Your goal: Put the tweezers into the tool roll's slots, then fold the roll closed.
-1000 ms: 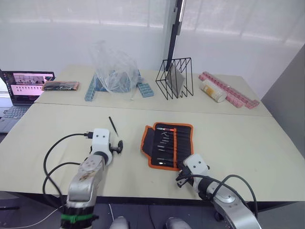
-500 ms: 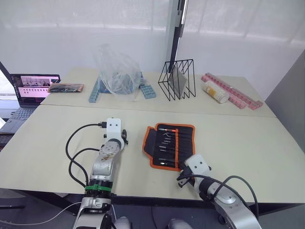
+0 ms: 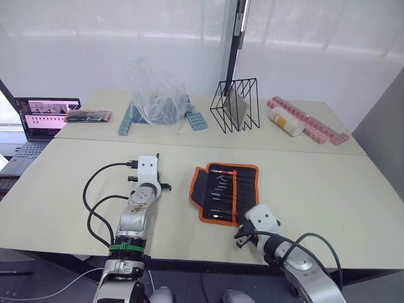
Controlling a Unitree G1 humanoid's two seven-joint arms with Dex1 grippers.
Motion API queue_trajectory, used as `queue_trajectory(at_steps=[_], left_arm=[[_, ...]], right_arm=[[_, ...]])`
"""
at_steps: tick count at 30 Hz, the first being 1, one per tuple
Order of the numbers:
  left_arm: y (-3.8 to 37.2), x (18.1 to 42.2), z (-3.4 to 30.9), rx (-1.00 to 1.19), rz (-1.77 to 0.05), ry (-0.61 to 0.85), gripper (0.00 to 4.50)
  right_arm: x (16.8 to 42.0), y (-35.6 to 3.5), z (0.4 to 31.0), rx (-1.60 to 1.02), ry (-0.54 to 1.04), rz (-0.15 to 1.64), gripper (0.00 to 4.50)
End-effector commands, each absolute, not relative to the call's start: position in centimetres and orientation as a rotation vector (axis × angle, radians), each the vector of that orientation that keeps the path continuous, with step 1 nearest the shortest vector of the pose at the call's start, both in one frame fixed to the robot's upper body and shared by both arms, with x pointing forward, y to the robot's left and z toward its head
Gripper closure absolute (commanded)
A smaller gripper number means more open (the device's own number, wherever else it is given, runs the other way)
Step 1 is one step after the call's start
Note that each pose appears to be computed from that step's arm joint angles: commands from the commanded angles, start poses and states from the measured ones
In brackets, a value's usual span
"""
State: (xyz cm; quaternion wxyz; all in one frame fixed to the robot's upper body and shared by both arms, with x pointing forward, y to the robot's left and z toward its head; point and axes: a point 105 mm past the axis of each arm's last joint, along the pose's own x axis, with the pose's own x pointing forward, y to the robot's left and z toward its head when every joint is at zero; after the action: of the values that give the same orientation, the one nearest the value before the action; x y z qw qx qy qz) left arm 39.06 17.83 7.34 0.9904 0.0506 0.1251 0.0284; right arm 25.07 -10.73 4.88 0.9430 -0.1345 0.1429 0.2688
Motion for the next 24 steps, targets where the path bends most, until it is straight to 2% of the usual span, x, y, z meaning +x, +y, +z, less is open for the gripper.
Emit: queue_trajectory(at_steps=[1, 8, 12, 18, 24], left_arm=[[19.3, 38.4, 8.2, 0.147, 0.057, 0.220, 4.45], [22.9, 34.3, 12.1, 0.284, -0.088, 0.135, 4.45], [24.3, 31.8, 15.1, 0.367, -0.242, 0.094, 4.45], [22.7, 29.6, 16.1, 0.377, -0.586, 0.155, 4.45], [18.6, 29.1, 16.0, 0.436, -0.915, 0.173, 4.45]], right_arm=[[23.7, -11.3, 1.0, -0.268, 0.479, 0.541, 4.50], [23.7, -11.4, 0.9, -0.268, 0.481, 0.540, 4.50], [23.7, -11.4, 0.8, -0.267, 0.484, 0.543, 4.50], [23.9, -11.2, 0.7, -0.266, 0.485, 0.551, 4.50], [24.1, -11.0, 0.9, -0.265, 0.478, 0.549, 4.50]])
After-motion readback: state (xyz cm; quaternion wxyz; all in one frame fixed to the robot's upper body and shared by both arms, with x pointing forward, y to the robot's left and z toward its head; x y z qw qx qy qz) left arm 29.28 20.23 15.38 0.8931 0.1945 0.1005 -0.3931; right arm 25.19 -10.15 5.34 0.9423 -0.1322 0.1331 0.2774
